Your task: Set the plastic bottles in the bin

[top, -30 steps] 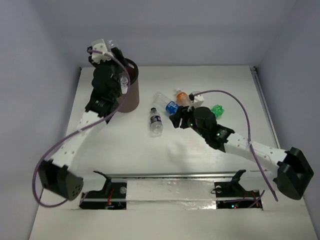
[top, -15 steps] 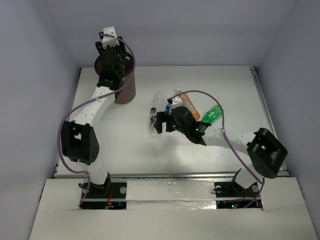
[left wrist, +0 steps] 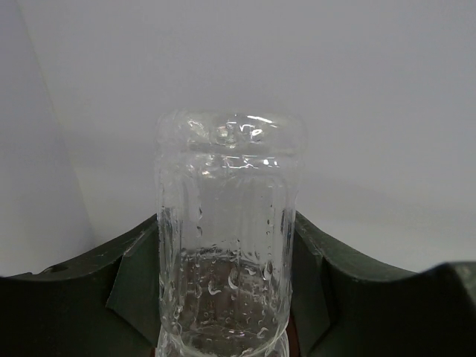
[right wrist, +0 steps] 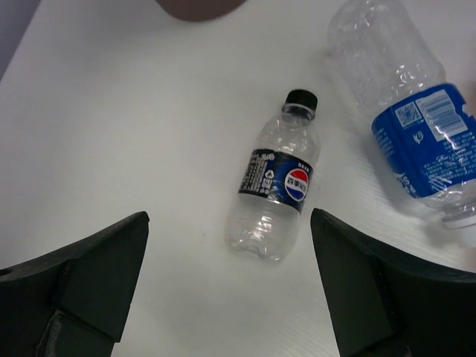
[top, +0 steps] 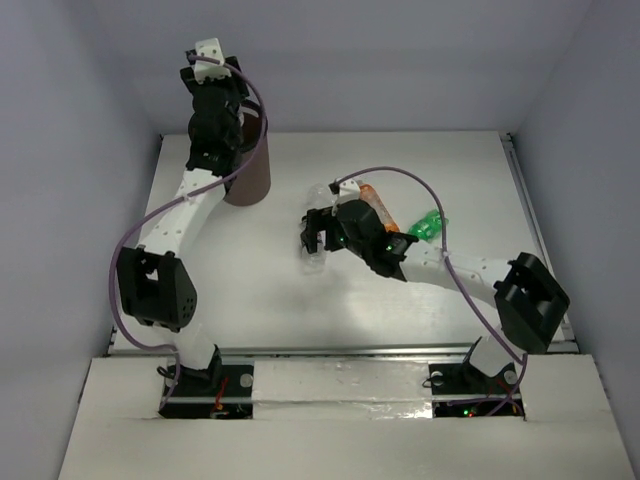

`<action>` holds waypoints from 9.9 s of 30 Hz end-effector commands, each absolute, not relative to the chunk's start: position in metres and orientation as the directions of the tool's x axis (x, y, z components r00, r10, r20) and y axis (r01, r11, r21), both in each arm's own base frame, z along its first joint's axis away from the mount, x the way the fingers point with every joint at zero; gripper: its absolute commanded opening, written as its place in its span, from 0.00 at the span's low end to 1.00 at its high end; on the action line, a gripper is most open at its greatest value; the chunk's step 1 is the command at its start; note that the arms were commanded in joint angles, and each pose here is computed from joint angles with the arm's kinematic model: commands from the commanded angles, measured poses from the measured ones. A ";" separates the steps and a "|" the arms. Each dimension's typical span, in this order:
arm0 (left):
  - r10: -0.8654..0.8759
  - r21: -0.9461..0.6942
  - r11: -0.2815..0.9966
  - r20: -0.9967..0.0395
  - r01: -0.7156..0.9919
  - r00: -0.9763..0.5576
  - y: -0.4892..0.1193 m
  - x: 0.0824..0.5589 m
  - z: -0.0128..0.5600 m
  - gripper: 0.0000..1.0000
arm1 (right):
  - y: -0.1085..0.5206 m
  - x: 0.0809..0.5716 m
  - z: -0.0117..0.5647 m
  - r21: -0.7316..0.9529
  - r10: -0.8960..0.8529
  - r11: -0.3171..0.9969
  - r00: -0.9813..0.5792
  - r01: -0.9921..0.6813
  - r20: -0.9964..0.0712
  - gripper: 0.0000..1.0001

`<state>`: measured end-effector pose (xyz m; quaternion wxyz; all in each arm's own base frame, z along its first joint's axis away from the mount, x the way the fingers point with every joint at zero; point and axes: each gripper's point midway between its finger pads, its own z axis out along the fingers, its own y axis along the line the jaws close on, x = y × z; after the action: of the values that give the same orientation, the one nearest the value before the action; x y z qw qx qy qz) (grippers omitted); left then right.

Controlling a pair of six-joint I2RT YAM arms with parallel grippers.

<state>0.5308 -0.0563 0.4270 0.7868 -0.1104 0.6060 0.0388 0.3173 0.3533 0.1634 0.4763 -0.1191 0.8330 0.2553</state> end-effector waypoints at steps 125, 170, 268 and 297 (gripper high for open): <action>-0.529 -0.516 0.818 -0.848 0.254 -0.018 -0.068 0.197 0.370 0.57 | 0.496 0.529 0.415 0.610 0.790 0.464 -0.010 -0.643 -0.612 0.86; -0.612 -0.525 0.788 -0.605 -0.322 -0.509 -0.273 0.445 0.149 0.82 | 0.179 0.246 0.360 0.410 0.371 0.806 -0.176 -0.427 -0.912 0.56; 0.131 -0.037 0.675 -0.977 -0.737 0.170 -0.014 0.535 0.400 0.76 | 0.227 0.191 0.341 0.475 0.442 0.491 -0.262 -0.730 -0.858 0.56; -0.399 -0.434 0.809 -0.901 -0.396 0.172 0.031 0.443 0.452 0.19 | 0.230 0.421 0.236 0.181 0.006 0.949 -0.561 -0.257 -0.828 0.87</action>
<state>0.4122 0.0155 0.5145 0.7665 -0.3016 0.5669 0.0106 0.4060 0.2472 0.2603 0.4971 -0.0597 0.8413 0.2039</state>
